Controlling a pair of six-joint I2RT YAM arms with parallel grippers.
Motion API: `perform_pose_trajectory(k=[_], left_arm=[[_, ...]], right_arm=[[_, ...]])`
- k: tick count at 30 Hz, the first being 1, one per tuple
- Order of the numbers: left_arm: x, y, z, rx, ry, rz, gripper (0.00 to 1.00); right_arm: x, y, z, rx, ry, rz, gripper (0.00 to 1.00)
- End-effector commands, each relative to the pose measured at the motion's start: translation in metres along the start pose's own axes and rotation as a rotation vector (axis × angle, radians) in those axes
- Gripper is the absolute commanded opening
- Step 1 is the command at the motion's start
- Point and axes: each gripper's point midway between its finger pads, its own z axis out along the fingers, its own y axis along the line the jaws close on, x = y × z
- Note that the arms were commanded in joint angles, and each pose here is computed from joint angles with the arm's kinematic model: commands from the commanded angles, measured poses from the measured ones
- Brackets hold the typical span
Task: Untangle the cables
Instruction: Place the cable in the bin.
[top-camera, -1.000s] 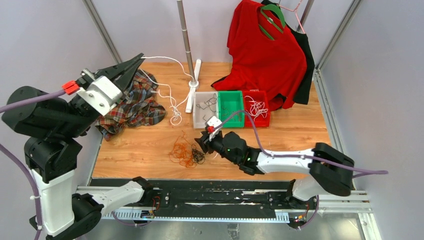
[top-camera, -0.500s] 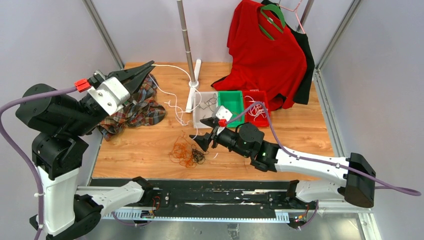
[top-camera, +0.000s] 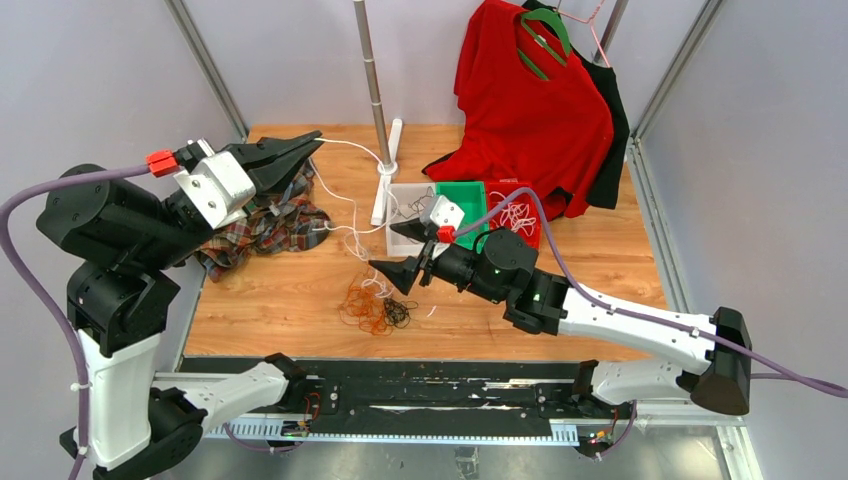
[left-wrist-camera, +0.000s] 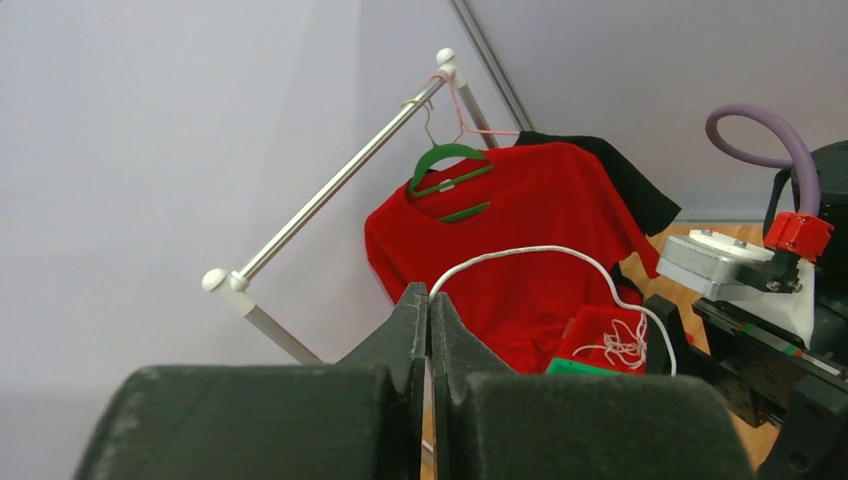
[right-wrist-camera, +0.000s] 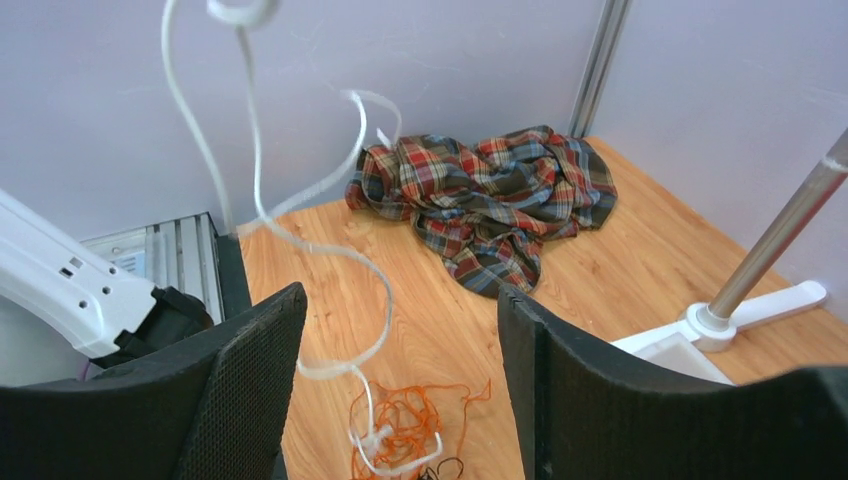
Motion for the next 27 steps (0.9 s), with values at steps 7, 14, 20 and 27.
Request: perform_pose_trajectory(k=[7,14,20,27], left_arm=[[-0.002,-0.012,0.008,0.07,-0.005,-0.077,0.0],[0.001,-0.017,0.008,0.088,-0.003,-0.094,0.0],[0.006,-0.016,0.005,0.076,0.013,-0.075,0.01],[0.006,0.008,0.003,-0.035,0.044,-0.017,0.0]], right_arm=[[-0.053,0.021,0.016,-0.112,-0.118,-0.048,0.7],[-0.066,0.026,0.033,-0.127,-0.146,-0.033,0.67],[-0.07,0.029,0.033,-0.143,-0.151,-0.042,0.58],[-0.035,0.026,0.011,-0.137,-0.064,-0.088,0.71]])
